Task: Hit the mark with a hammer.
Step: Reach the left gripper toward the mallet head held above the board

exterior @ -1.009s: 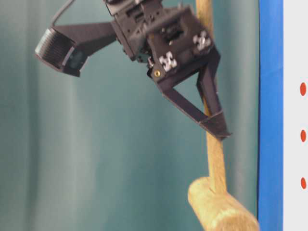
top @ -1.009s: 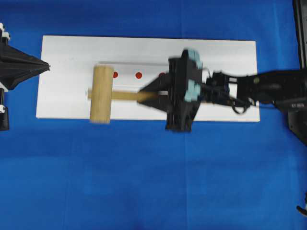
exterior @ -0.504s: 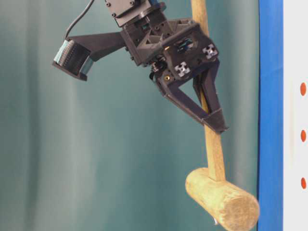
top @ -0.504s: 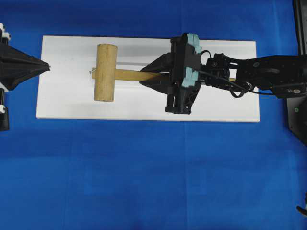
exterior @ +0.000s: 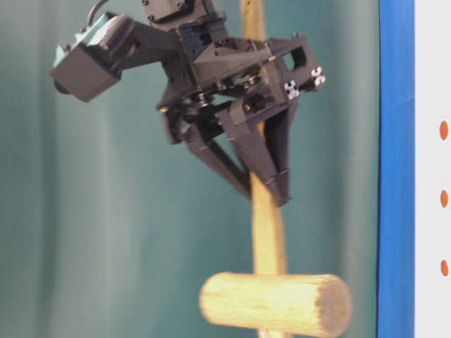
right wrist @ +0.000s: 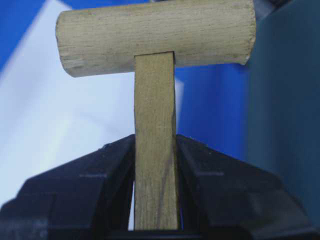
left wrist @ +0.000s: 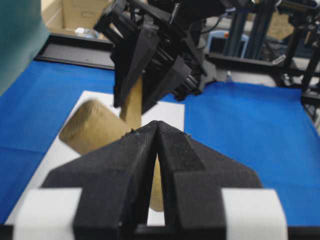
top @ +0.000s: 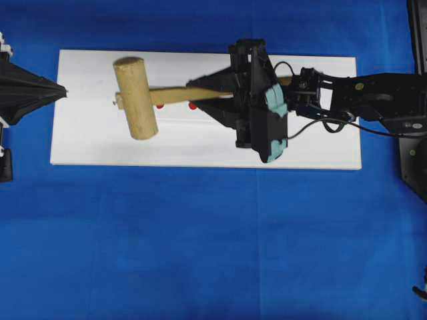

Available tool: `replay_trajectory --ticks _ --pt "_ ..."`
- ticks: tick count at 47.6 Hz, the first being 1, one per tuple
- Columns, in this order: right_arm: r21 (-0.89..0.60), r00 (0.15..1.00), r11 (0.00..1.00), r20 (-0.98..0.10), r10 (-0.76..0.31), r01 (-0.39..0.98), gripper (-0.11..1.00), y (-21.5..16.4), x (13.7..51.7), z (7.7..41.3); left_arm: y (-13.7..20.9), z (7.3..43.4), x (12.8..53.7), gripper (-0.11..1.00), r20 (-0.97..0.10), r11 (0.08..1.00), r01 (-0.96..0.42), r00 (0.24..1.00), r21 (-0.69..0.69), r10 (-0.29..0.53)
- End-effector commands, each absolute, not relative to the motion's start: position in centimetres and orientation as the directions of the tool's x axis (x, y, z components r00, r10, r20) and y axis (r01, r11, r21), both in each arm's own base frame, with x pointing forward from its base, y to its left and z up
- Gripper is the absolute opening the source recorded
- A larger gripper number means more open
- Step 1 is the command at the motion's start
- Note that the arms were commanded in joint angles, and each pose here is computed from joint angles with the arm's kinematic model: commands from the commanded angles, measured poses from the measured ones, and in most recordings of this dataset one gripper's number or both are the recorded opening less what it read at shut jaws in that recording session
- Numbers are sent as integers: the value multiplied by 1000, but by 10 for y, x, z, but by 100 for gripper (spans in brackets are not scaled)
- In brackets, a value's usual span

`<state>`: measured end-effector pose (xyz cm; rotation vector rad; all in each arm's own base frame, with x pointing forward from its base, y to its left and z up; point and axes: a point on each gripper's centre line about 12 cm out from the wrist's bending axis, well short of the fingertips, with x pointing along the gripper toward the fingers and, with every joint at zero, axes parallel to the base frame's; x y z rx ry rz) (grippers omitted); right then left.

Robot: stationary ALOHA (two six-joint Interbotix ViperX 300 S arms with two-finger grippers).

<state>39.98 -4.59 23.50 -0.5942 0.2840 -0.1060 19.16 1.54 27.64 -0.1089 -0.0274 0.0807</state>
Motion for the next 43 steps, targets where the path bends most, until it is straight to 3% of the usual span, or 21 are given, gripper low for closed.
replay_trajectory --ticks 1,11,38,40,43 --pt "-646 975 758 -98 -200 91 9 -49 402 269 16 284 192 2 44 990 -79 995 -119 85" --pt "-737 976 666 -35 -214 119 9 -50 402 276 16 283 192 2 43 988 -79 995 -132 85" --pt "-749 977 651 -19 -211 126 9 -47 402 277 19 282 193 2 35 979 -92 994 -181 99" --pt "-749 977 651 -19 -211 126 9 -47 402 277 21 282 192 5 34 976 -102 993 -193 110" --pt "-749 977 651 -17 -211 128 9 -47 402 277 24 281 193 18 31 969 -116 992 -218 126"
